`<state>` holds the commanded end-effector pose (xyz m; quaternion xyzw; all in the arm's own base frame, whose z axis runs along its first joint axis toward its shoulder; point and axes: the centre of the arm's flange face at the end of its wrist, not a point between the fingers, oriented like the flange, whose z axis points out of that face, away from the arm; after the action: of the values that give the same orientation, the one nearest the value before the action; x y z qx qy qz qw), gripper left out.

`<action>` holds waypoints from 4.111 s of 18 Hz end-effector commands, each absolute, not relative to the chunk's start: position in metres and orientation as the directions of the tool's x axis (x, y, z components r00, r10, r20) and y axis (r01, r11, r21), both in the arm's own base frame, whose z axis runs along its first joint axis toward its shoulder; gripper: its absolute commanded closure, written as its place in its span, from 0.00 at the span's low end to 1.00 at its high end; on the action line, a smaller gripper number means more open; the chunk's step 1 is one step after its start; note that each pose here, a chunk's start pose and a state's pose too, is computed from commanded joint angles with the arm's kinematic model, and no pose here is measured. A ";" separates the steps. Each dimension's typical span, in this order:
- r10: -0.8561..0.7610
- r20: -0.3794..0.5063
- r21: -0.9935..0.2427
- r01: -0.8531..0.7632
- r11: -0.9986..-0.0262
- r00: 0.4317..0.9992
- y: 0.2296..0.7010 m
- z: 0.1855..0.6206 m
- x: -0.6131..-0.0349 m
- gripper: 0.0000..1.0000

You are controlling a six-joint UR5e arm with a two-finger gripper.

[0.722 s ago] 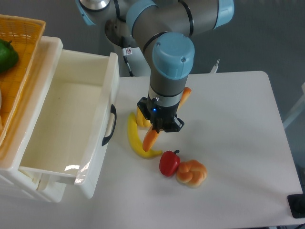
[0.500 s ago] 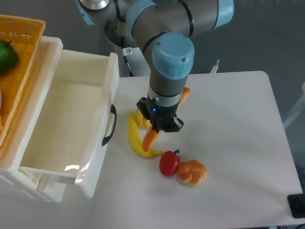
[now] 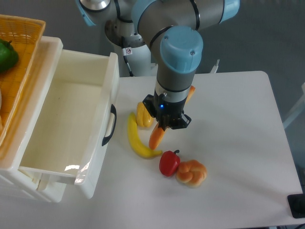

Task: Place the long bread in the upper white drawer
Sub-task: 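Raise the held bread and carry it toward the open white drawer, then lower the bread into the open white drawer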

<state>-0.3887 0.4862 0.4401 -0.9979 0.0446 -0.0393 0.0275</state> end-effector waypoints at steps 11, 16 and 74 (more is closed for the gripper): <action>0.129 0.121 -0.109 0.142 -0.984 0.984 0.456 0.511 -0.348 1.00; 0.162 0.128 -0.190 0.184 -0.964 0.979 0.453 0.548 -0.324 1.00; 0.164 0.298 -0.380 0.274 -0.884 0.941 0.547 0.548 -0.219 0.43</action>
<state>-0.2193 0.5466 0.5482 -0.9618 -0.1138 -0.1295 0.2127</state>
